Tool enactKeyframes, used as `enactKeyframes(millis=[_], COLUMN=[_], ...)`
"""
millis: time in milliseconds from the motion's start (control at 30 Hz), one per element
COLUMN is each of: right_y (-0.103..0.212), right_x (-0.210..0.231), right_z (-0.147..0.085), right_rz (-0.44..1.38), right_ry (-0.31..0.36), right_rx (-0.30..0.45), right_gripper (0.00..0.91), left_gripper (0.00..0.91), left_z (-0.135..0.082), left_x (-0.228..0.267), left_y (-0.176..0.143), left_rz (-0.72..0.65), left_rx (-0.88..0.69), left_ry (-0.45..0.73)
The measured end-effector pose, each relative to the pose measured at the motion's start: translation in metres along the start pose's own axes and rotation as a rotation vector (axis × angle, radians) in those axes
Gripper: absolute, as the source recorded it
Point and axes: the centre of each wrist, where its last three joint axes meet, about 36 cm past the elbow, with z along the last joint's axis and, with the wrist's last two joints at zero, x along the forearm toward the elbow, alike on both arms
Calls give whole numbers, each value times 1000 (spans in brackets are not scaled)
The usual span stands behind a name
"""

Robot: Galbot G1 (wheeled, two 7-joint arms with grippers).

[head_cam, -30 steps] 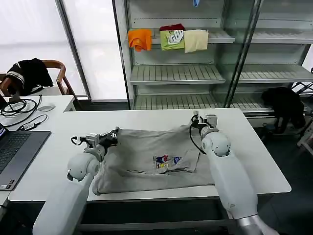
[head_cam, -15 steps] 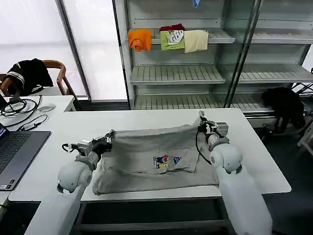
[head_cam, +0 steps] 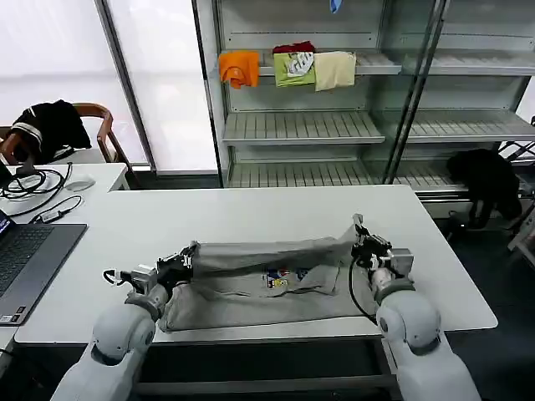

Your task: Fold and organize the clothes.

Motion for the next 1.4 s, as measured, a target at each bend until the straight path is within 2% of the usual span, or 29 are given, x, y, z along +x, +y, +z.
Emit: enactKeyframes(millis=[433,733,767,800,833,867,900,933,1167,1400], right_y=[7,9,9,9,9,9,9,9,9,4], right_x=[26,33,33,33,32,32,32,32,34,42], right_z=[45,66,68,69,70,71,72,73,73,55], right_rz=[34,50,51,54,56,57,57,59,66,75], right_ry=[85,121,122,122,121,120,119,118,102,55], right_rx=[3,8,10,12,14,14,15,16,19,18], right_gripper=[0,0,0,0,0,393,867,907,907,907], left_gripper=[10,20,151,786,786,907,907,907,907,907], left_z=[29,42,42,42,42,42,41,41,35,25], left_x=[20,27,28,28,28,28,28,28,31,40], left_y=[-12,-17,-18,-18,-19,-20,-21,-22,-25,-26], left_rz=[8,4,3,2,2,2,2,2,-11,-33], left_rx=[-9,-18,-20,-22,-24,-26,-28,-30,-32,-21], left_ry=[34,56,56,56,55,53,52,50,33,24])
